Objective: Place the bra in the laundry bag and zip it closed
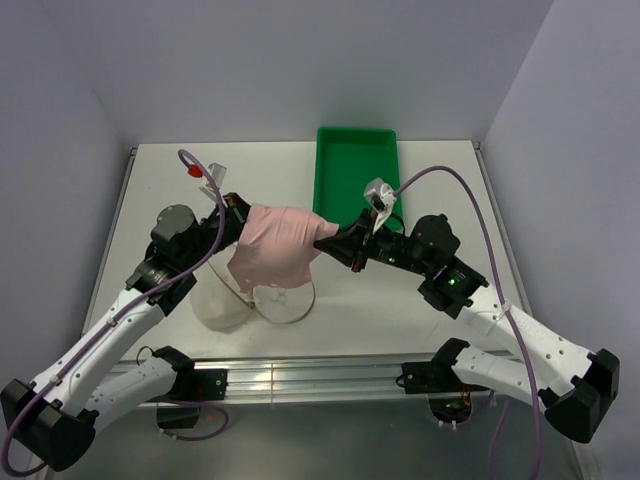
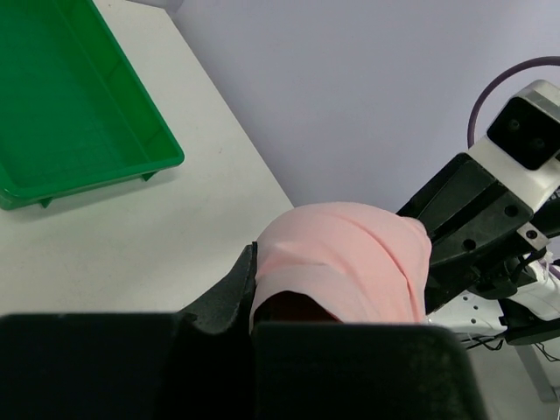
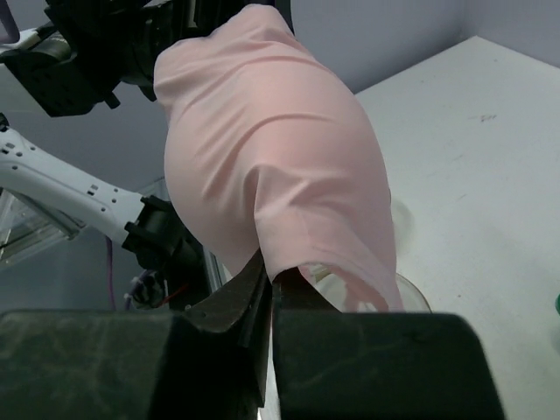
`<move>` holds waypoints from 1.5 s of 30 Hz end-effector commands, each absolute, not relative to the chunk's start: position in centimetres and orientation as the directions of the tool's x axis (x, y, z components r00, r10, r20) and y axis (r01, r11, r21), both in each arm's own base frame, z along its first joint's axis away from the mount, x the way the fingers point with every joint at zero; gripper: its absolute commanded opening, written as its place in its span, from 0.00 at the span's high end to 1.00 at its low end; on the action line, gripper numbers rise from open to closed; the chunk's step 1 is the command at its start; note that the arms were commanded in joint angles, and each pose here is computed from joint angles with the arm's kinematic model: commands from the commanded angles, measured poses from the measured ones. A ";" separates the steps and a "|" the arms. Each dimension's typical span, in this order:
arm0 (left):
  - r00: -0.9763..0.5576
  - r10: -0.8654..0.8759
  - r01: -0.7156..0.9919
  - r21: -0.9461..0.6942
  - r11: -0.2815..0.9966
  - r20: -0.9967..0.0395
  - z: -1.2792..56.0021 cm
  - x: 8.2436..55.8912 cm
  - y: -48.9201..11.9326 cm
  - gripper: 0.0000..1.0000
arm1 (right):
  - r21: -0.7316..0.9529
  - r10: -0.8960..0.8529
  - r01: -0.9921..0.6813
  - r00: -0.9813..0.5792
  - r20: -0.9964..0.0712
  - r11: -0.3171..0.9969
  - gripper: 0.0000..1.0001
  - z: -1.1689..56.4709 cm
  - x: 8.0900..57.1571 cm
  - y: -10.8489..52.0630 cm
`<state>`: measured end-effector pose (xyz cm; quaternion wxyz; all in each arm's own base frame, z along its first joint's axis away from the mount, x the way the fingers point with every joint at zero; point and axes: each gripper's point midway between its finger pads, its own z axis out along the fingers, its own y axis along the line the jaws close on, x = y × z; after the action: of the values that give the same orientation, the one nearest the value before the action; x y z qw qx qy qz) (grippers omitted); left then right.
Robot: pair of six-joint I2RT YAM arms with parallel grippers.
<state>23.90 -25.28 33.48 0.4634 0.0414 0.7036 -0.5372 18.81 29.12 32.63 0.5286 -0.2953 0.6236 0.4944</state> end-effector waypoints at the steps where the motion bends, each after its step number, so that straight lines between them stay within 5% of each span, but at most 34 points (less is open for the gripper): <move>1: -0.535 -0.425 0.618 -0.681 0.392 -0.730 34.6 22.8 -25.3 1.00 | 0.279 0.256 -0.916 -0.206 -0.944 0.288 0.99 36.0 18.1 28.5; 7: -0.528 -0.409 0.638 -0.665 0.387 -0.744 34.8 22.0 -25.1 0.96 | 0.294 0.295 -0.923 -0.217 -0.931 0.247 1.00 36.8 17.7 28.2; 11: -0.507 -0.397 0.654 -0.642 0.401 -0.765 35.1 21.5 -24.6 0.75 | 0.282 0.294 -0.941 -0.220 -0.930 0.187 1.00 36.8 17.0 28.0; 16: -0.488 -0.400 0.689 -0.624 0.369 -0.776 36.4 20.3 -24.4 0.97 | 0.294 0.288 -0.945 -0.245 -0.926 0.141 1.00 37.0 17.3 27.6; 19: -0.491 -0.397 0.696 -0.623 0.356 -0.775 36.8 20.0 -24.4 1.00 | 0.324 0.245 -0.932 -0.281 -0.928 0.160 1.00 36.1 17.8 27.8; 26: -0.496 -0.430 0.637 -0.653 0.409 -0.754 36.8 20.8 -23.6 1.00 | 0.285 0.179 -0.898 -0.236 -0.955 0.336 0.22 34.6 18.7 25.8; 29: -0.525 -0.437 0.604 -0.681 0.413 -0.731 36.2 20.9 -23.6 1.00 | 0.263 0.172 -0.898 -0.215 -0.961 0.352 0.13 34.7 18.6 25.3; 45: -0.558 -0.440 0.595 -0.709 0.378 -0.704 34.7 21.3 -24.5 1.00 | 0.274 0.195 -0.961 -0.261 -0.945 0.042 0.12 36.2 15.2 28.1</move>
<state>21.34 -24.13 33.77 0.4566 0.0485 0.7053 -0.5402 16.66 27.78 33.49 0.4795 -0.3447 0.5839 0.5570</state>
